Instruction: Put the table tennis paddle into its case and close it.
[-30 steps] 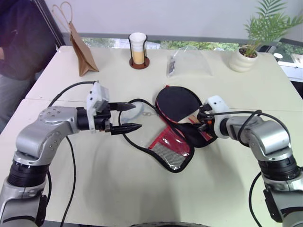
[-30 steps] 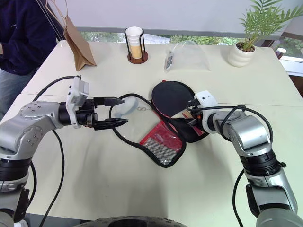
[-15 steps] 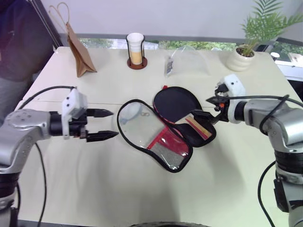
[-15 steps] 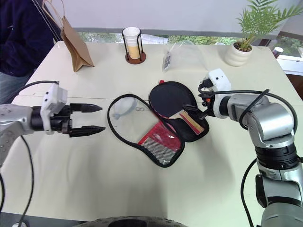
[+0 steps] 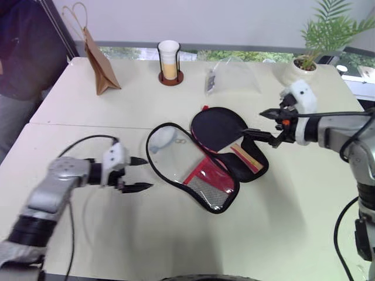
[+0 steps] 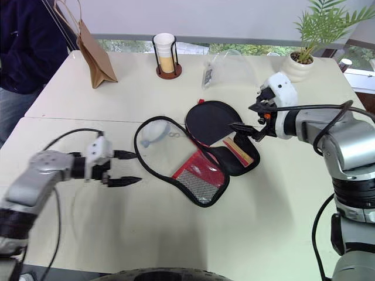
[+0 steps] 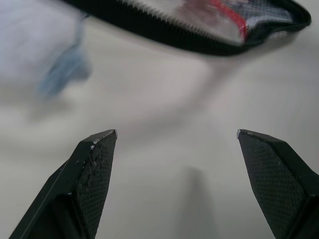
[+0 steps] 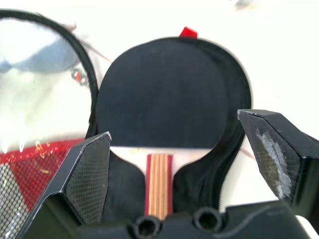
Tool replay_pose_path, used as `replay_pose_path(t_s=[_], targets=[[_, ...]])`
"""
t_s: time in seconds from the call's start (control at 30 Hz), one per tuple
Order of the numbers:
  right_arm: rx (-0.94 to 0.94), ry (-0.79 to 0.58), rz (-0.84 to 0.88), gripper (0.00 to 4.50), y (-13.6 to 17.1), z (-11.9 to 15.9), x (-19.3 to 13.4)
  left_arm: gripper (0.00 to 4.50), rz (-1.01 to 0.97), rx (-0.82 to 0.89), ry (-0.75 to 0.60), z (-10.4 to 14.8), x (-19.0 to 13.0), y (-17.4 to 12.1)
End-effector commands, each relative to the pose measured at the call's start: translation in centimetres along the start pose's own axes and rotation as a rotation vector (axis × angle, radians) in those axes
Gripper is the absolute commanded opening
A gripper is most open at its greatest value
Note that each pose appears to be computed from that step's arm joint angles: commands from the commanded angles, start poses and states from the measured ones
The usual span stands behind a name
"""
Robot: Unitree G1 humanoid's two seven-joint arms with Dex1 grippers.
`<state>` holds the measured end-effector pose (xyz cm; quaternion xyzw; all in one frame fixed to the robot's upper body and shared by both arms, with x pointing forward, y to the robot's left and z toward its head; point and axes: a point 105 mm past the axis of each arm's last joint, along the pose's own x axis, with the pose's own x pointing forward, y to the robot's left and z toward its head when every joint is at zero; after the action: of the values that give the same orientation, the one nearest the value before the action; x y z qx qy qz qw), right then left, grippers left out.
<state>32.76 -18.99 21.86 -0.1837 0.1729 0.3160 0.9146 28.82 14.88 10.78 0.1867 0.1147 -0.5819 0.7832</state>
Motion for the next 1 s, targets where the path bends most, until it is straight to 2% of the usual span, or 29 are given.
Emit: replay_pose_path(t_s=[0.03,0.23,0.4,0.5,0.63,0.7,0.8,1.0], targets=[[-0.049,-0.059,-0.065,4.48,-1.0,1.9,-1.8,4.01,-0.017,0.066,-0.077,2.3,1.8,0.8],[-0.034,-0.094,-0.205,4.48,-3.4,2.8,-5.2,4.01,-0.049,0.068,-0.307,8.7,6.3,3.7],[-0.004,-0.098,-0.303,4.48,-4.9,2.4,-7.2,4.01,-0.069,0.023,-0.421,12.9,11.2,5.6],[0.026,-0.087,-0.331,4.48,-5.1,1.5,-7.6,4.01,-0.018,0.016,-0.394,14.2,15.0,6.4],[0.069,-0.047,-0.307,4.48,-4.5,-0.3,-6.9,4.01,0.054,0.074,-0.233,12.5,18.9,6.0],[0.093,-0.001,-0.281,4.48,-4.1,-1.6,-6.2,4.01,0.03,0.104,-0.207,12.0,19.3,5.5],[0.173,0.041,-0.214,4.48,-3.6,-3.4,-5.0,4.01,-0.009,0.097,-0.256,12.9,18.6,5.5],[0.256,0.093,-0.088,4.48,-3.4,-5.9,-2.8,4.01,-0.107,0.121,-0.378,15.1,15.0,5.9]])
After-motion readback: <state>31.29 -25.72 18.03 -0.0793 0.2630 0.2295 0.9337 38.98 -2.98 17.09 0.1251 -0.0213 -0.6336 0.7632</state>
